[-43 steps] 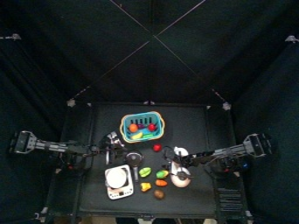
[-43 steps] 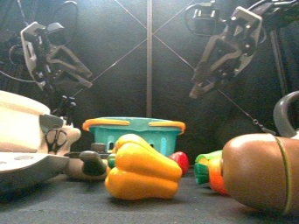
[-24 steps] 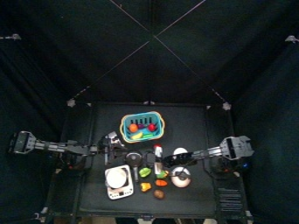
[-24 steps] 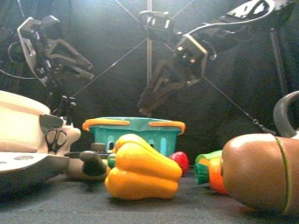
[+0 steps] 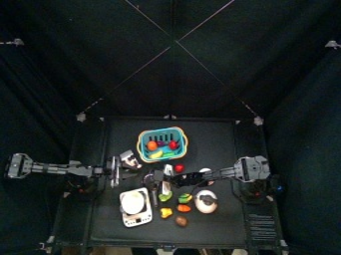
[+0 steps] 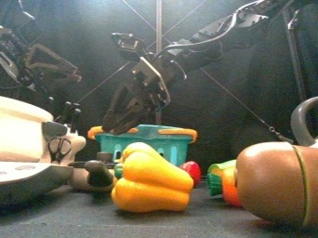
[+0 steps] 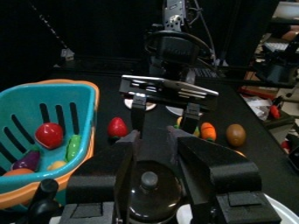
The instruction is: Grab pot lid
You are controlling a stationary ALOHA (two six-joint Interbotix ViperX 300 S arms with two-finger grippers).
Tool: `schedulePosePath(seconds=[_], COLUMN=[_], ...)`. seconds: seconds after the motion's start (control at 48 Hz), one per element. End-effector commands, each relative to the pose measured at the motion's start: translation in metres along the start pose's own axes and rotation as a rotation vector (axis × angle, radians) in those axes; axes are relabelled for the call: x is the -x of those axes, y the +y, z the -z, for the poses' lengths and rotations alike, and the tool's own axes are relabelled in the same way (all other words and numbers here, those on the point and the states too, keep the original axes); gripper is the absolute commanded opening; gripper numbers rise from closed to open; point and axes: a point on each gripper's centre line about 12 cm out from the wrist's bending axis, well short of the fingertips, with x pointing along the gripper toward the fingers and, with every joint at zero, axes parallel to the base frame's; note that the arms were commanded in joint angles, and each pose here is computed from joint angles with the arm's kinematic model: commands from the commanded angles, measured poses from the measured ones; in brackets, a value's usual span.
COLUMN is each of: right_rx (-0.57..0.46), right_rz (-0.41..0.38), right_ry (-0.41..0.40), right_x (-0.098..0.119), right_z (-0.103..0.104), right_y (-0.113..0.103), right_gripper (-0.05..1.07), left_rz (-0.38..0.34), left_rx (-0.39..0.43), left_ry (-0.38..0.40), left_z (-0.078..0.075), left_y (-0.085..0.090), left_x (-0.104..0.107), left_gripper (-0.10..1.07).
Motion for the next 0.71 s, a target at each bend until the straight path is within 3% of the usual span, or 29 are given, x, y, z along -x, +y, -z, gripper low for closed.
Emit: schedulePosePath(seconds=[0.0,0.333,0.688], right_rx=[-0.030,-0.085,-0.103], right_rz=[0.000,0.018,0.023], right_ry=[-0.045,-0.017,0.007], right_x=[0.002,-0.013,-0.026], right_z=[-0.019,-0.013,-0.006], right_y=[-0.004,-0.012,-0.013], right_gripper=[0.89,0.89,0.89], left_rz=[0.002,0.023,0.052], left_rx=[-0.012,-0.025,-0.066], left_ry=[-0.015,0.014,-0.001], left_z=[-0.004,0.007,0.003], left_y=[0.000,-0.003,-0.007], left_x=[-0.001,0.004,0.003], left_gripper=[0.74,0.74,0.74])
